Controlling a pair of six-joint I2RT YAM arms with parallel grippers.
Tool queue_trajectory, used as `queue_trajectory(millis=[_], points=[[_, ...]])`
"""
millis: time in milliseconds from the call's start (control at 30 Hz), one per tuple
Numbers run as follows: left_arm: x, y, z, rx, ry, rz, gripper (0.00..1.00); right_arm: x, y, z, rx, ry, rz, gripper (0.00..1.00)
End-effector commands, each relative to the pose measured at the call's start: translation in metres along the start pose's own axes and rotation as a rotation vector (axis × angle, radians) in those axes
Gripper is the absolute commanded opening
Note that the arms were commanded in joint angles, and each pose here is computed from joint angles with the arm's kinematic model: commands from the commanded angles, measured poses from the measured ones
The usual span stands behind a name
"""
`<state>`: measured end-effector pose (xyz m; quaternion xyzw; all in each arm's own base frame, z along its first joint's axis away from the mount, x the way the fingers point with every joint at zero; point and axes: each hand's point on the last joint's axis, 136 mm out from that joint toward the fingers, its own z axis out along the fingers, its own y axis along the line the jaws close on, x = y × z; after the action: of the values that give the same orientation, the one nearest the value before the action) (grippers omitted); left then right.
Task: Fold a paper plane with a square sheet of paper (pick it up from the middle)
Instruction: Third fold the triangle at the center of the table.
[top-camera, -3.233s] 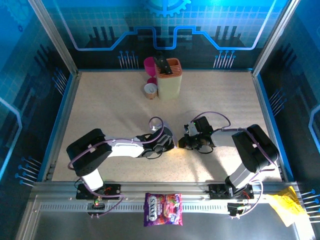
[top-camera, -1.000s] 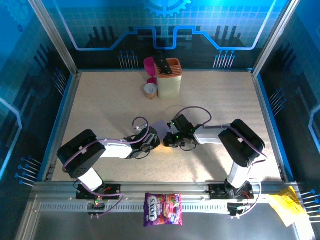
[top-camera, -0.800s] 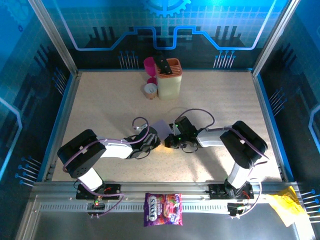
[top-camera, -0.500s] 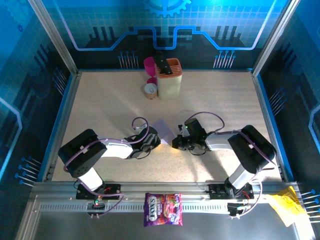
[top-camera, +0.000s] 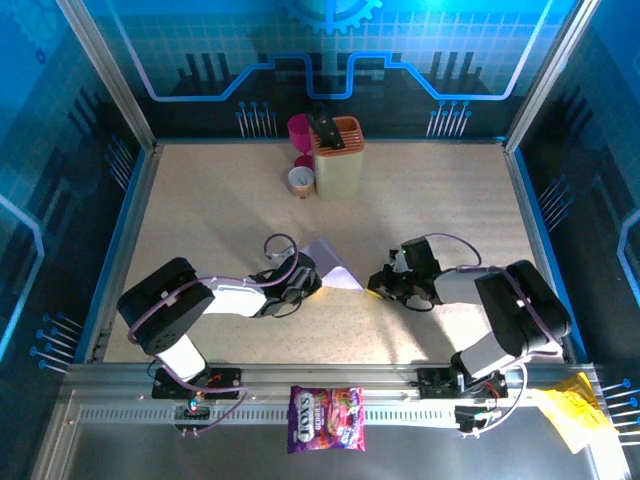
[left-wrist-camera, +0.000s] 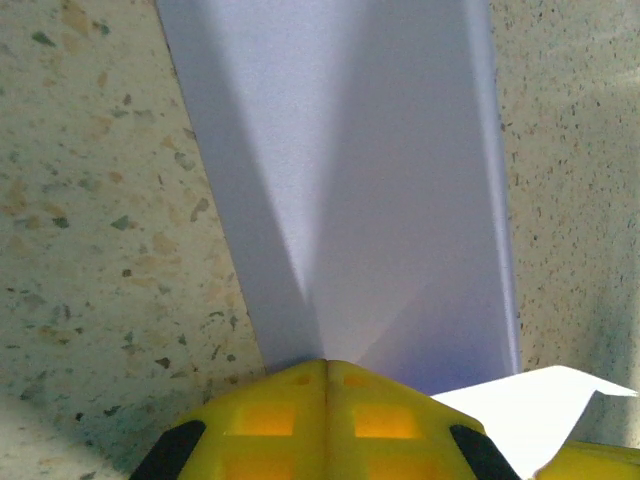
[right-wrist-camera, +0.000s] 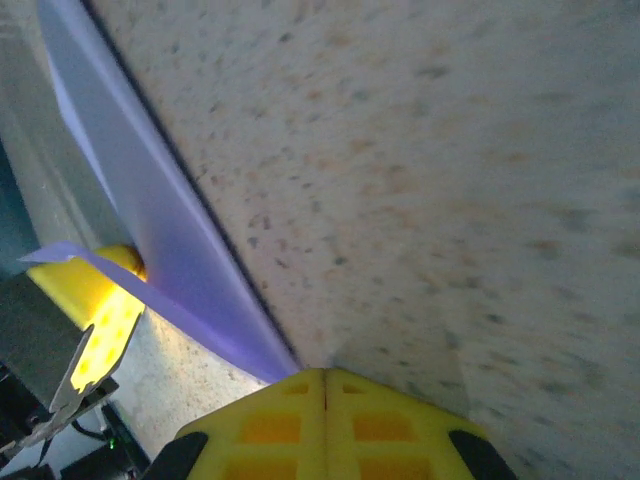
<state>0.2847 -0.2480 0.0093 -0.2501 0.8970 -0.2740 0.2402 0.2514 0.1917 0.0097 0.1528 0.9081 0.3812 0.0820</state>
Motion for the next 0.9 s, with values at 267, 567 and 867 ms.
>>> queue_trajectory(millis=[267,567,867], points=[[0.020,0.097,0.002,-0.331,0.066,0.039,0.00,-0.004,0.041,-0.027,0.053,-0.041,-0.158,0.00],[0.019,0.096,0.002,-0.335,0.065,0.047,0.00,0.001,0.103,0.032,-0.062,0.033,-0.329,0.00],[0.020,0.100,0.001,-0.346,0.071,0.047,0.00,0.002,0.038,0.059,-0.083,0.023,-0.222,0.00]])
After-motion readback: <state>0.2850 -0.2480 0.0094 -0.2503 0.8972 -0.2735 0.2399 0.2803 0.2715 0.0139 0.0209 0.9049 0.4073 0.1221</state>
